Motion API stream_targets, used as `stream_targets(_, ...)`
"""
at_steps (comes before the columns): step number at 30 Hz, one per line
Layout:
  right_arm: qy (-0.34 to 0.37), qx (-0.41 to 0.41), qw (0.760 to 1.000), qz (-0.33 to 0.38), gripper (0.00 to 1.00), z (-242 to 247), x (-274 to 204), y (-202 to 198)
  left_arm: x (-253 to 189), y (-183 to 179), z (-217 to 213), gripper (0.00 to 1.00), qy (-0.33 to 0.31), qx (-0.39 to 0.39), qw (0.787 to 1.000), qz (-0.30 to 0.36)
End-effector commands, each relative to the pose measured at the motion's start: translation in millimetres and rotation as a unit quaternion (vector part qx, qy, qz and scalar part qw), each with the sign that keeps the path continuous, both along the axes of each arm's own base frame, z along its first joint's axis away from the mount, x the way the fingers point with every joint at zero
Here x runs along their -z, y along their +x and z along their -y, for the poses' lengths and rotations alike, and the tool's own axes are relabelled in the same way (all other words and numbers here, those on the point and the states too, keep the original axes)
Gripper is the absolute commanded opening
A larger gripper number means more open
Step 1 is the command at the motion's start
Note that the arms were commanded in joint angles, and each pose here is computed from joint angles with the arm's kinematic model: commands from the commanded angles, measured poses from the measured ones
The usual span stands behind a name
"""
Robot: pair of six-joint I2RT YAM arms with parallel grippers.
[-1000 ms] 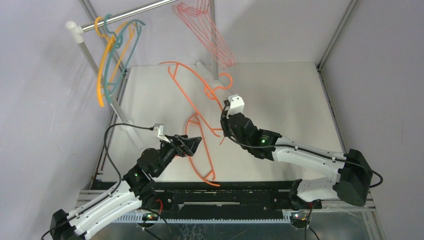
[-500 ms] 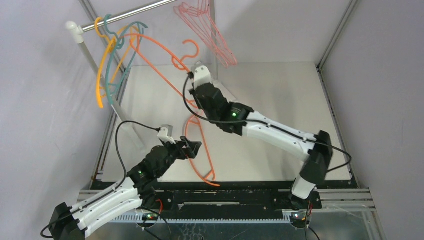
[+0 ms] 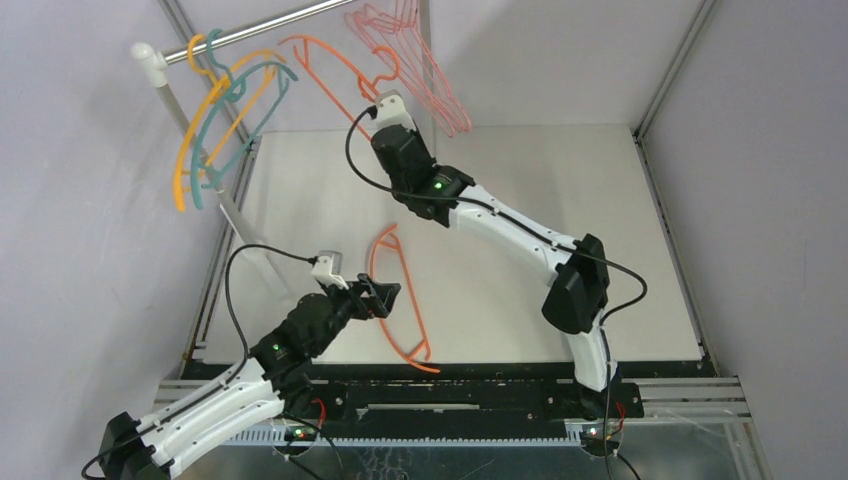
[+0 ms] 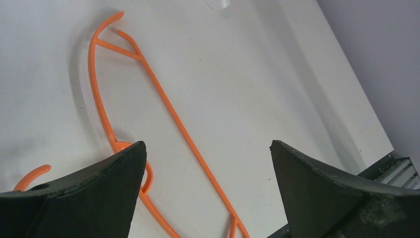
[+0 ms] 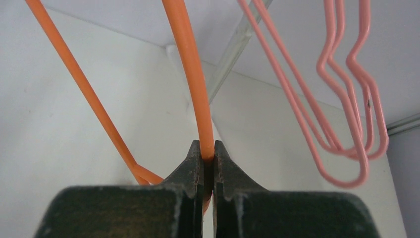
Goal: Organize the hangers
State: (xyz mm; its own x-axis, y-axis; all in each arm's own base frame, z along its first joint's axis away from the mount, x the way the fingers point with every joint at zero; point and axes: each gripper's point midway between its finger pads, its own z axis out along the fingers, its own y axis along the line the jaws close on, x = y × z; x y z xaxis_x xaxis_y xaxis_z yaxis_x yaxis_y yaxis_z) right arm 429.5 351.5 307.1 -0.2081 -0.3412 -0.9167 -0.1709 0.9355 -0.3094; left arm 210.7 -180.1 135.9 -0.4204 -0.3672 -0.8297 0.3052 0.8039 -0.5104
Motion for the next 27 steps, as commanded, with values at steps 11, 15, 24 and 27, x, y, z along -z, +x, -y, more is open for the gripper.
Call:
stream_targets(11, 0.042, 0.039, 0.989, 0.136, 0.00, -17.3, -85.9, 26.1, -15.2, 5.5, 6.3, 0.99, 0.002, 0.009, 1.000, 0.020)
stream_targets(15, 0.056, 0.044, 0.984, 0.165, 0.00, -16.9, -104.5, 30.6, -12.7, 5.7, 8.5, 0.99, 0.003, 0.013, 1.000, 0.017)
stream_targets(24, 0.057, 0.034, 0.976, 0.208, 0.00, -37.1, -115.6, 48.1, -12.8, 5.8, 12.6, 0.99, 0.006, 0.022, 1.000, 0.016)
stream_targets(27, 0.060, 0.032, 0.973, 0.222, 0.00, -41.4, -115.7, 54.4, -11.4, 4.6, 12.2, 1.00, 0.003, 0.022, 1.000, 0.014)
